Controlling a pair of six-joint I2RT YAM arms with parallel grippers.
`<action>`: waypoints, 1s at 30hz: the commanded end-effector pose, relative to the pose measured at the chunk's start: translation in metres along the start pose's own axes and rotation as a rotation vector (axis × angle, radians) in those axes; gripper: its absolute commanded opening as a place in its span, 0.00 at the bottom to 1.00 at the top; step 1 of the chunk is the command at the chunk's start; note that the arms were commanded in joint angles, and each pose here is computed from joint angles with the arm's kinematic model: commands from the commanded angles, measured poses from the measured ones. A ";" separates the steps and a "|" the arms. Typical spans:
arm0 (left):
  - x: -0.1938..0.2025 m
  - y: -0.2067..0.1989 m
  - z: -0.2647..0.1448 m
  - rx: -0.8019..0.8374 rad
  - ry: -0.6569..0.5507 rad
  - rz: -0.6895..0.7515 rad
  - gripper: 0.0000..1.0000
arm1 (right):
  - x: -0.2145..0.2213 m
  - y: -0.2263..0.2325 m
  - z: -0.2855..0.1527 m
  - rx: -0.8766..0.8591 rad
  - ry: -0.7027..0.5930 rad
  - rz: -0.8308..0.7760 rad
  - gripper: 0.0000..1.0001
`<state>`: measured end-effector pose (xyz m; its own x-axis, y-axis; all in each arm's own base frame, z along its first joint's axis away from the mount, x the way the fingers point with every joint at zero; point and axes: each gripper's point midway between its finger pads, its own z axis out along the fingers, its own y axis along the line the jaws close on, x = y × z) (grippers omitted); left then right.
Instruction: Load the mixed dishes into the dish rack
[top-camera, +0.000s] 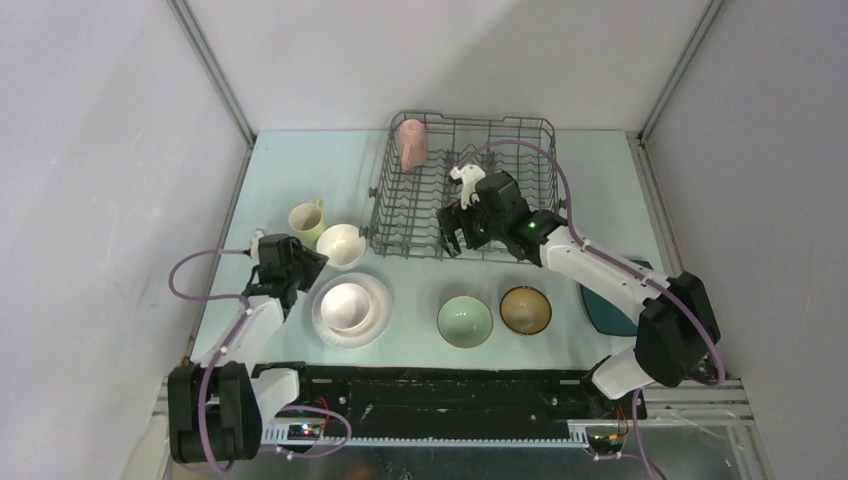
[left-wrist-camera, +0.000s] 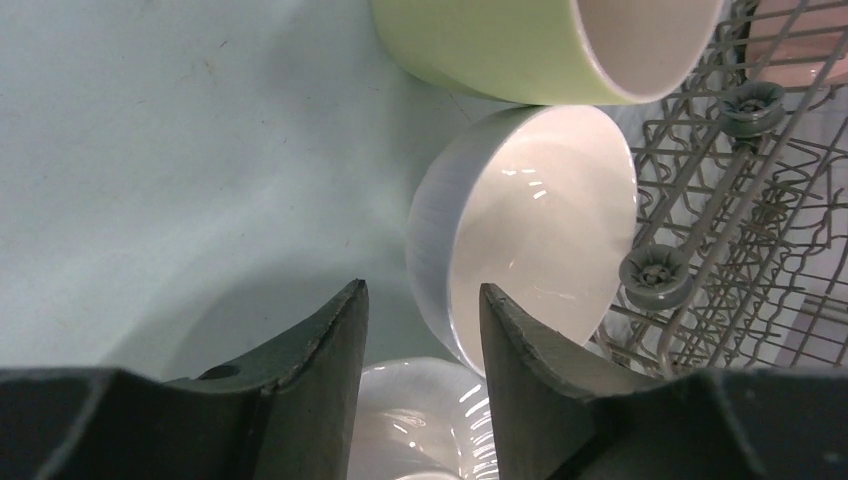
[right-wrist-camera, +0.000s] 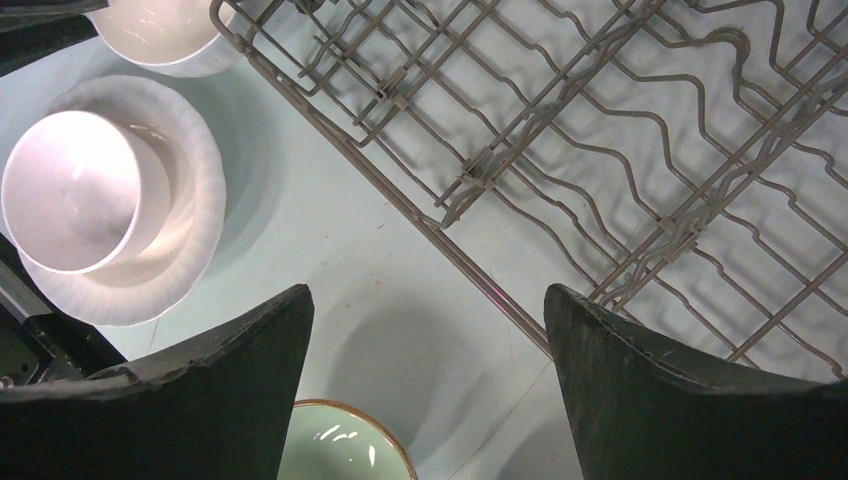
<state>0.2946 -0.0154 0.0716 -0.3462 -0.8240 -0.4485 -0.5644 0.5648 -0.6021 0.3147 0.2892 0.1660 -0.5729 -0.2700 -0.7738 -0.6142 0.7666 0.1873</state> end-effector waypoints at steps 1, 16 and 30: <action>-0.013 -0.019 0.009 0.030 -0.053 -0.010 0.51 | -0.022 0.007 -0.011 -0.021 -0.095 -0.009 0.88; -0.024 -0.012 -0.017 -0.039 -0.099 0.008 0.00 | -0.021 -0.002 -0.009 0.024 -0.095 0.022 0.88; -0.063 -0.045 -0.110 0.112 -0.276 0.105 0.00 | -0.027 0.003 -0.014 0.002 -0.137 0.036 0.88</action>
<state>0.2567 -0.0052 0.1347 -0.2828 -0.7759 -0.5639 -0.5295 0.6165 -0.5828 0.3195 0.2891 0.1715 -0.5662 -0.2133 -0.7962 -0.5834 0.7861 0.2042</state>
